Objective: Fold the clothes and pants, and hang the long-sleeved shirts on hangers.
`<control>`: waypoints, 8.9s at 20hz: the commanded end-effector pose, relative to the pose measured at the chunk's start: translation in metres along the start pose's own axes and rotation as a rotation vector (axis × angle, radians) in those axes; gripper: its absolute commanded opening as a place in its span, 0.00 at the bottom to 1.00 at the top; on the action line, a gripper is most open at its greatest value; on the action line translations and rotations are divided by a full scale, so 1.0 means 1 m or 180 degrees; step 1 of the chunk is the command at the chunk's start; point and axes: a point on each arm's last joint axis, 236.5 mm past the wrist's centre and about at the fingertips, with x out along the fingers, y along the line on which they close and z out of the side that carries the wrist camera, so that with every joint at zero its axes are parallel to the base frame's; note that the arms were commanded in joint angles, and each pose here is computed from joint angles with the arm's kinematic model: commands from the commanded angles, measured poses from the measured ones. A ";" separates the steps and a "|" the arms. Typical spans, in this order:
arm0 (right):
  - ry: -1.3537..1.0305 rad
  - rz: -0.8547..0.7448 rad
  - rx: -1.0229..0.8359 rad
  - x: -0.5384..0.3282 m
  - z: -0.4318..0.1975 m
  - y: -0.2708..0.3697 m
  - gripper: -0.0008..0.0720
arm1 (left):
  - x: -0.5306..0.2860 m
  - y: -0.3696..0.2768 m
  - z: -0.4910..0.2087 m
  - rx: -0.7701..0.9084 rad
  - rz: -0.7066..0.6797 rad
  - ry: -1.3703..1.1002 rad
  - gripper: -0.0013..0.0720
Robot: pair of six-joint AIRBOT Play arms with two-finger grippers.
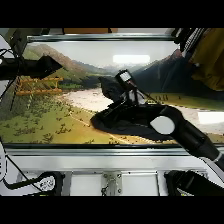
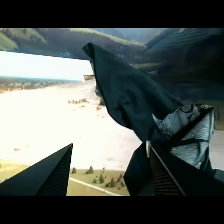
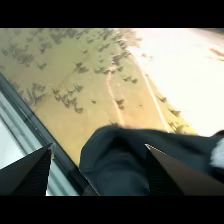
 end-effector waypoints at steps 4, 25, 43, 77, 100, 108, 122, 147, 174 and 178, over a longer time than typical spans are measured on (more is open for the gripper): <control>0.0390 -0.0805 -0.0416 -0.024 -0.018 -0.085 0.82 | 0.003 0.029 -0.099 -0.0196 0.0150 0.0459 0.69; 0.1953 -0.2376 0.0824 0.001 -0.173 -0.200 0.58 | 0.086 -0.079 -0.247 0.0468 -0.0265 0.1126 0.69; 0.2037 -0.2631 0.0885 0.005 -0.190 -0.219 0.03 | 0.129 -0.071 -0.302 0.0501 0.0155 0.1618 0.69; 0.1061 -0.2308 0.0220 -0.123 -0.014 -0.156 0.03 | 0.071 -0.124 -0.194 0.1177 0.0505 0.1020 0.03; -0.0483 -0.2250 0.0352 -0.268 0.154 -0.100 0.03 | -0.129 -0.268 -0.010 0.1667 -0.0335 -0.0806 0.03; 0.2200 -0.2191 0.0859 -0.174 -0.076 -0.139 0.03 | -0.001 -0.094 -0.279 0.0899 0.0098 0.2250 0.03; 0.2240 -0.1871 0.1281 -0.105 -0.118 -0.142 0.03 | 0.060 -0.111 -0.284 0.0972 -0.0159 0.2254 0.88; 0.2244 -0.1874 0.1280 -0.105 -0.119 -0.142 0.03 | -0.035 0.293 -0.011 0.0270 0.2515 0.0394 0.87; 0.2243 -0.1875 0.1282 -0.105 -0.119 -0.142 0.03 | 0.032 0.402 -0.037 0.0321 0.2857 0.1048 0.04; 0.2244 -0.1874 0.1282 -0.105 -0.119 -0.142 0.03 | 0.023 0.396 -0.031 0.0299 0.2878 0.1056 0.03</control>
